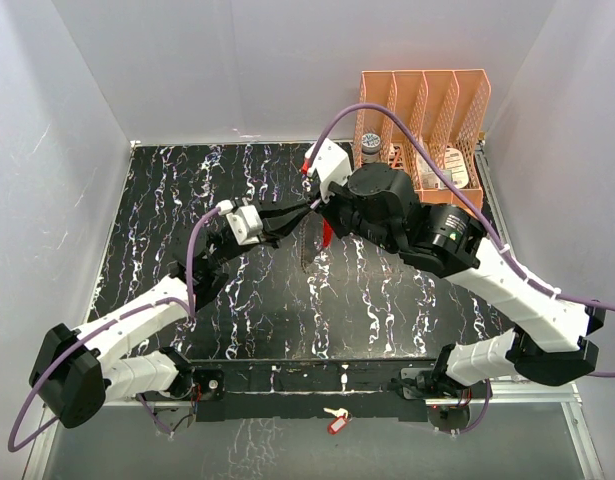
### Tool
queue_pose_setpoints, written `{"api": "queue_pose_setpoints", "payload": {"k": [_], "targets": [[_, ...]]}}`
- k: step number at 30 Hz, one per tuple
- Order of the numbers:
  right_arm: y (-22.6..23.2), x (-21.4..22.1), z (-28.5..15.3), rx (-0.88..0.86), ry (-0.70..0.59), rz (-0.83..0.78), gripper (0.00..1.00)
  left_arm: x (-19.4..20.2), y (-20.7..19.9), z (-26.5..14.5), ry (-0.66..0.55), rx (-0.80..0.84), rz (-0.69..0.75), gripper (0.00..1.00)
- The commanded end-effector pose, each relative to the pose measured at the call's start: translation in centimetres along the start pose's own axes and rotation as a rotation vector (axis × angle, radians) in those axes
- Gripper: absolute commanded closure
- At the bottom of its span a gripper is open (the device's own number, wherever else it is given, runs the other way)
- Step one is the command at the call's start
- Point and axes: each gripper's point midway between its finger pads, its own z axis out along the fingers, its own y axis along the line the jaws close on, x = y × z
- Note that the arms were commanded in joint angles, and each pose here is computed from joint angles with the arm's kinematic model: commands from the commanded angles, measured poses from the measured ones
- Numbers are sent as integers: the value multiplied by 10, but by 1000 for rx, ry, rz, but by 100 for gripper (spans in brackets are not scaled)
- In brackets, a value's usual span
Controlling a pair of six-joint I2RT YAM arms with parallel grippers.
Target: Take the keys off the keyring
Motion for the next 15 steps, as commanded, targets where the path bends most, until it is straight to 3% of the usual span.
{"api": "queue_pose_setpoints", "payload": {"k": [1, 6, 15], "targets": [[-40, -95, -38, 126, -379, 108, 100, 13, -25, -3, 68, 104, -94, 85], [-39, -93, -40, 119, -379, 117, 100, 2, -11, -4, 45, 23, -59, 66], [-40, -95, -42, 119, -386, 122, 100, 2, 20, -13, 96, -135, 68, 60]]}}
